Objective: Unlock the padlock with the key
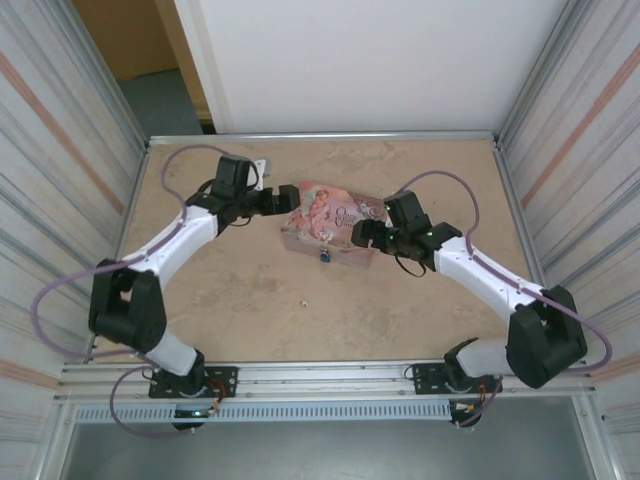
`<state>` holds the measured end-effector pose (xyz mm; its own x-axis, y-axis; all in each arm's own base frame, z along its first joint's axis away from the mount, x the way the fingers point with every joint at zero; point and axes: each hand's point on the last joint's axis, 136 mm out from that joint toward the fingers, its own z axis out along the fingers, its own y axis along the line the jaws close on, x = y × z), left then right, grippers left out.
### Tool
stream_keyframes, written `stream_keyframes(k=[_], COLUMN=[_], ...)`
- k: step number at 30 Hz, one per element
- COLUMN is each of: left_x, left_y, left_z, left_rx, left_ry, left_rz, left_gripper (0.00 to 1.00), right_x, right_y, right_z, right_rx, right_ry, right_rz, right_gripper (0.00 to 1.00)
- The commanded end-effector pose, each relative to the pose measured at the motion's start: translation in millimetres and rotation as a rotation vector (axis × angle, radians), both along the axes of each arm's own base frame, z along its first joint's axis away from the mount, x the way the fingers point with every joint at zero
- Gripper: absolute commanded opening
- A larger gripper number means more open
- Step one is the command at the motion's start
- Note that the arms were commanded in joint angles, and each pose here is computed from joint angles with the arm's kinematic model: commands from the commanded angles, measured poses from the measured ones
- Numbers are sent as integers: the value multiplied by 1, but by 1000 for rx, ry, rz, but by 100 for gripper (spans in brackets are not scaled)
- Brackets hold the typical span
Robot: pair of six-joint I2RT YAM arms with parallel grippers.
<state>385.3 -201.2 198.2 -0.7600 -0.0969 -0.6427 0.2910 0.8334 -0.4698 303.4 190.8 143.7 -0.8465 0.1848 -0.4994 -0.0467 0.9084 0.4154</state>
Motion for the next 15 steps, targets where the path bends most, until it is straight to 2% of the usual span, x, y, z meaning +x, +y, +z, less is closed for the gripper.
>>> stream_keyframes(k=[1, 7, 15], left_x=[-30, -84, -139], left_y=[11, 30, 48], left_z=[5, 4, -21], left_rx=[10, -60, -189], left_ry=[-18, -39, -3], left_rz=[-5, 37, 115], left_gripper=[98, 96, 91], right_x=[-25, -66, -107], right_y=[3, 53, 114], right_z=[1, -3, -40], right_rx=[-48, 26, 25], right_ry=[19, 67, 187], right_rz=[82, 266, 445], right_gripper=[83, 75, 66])
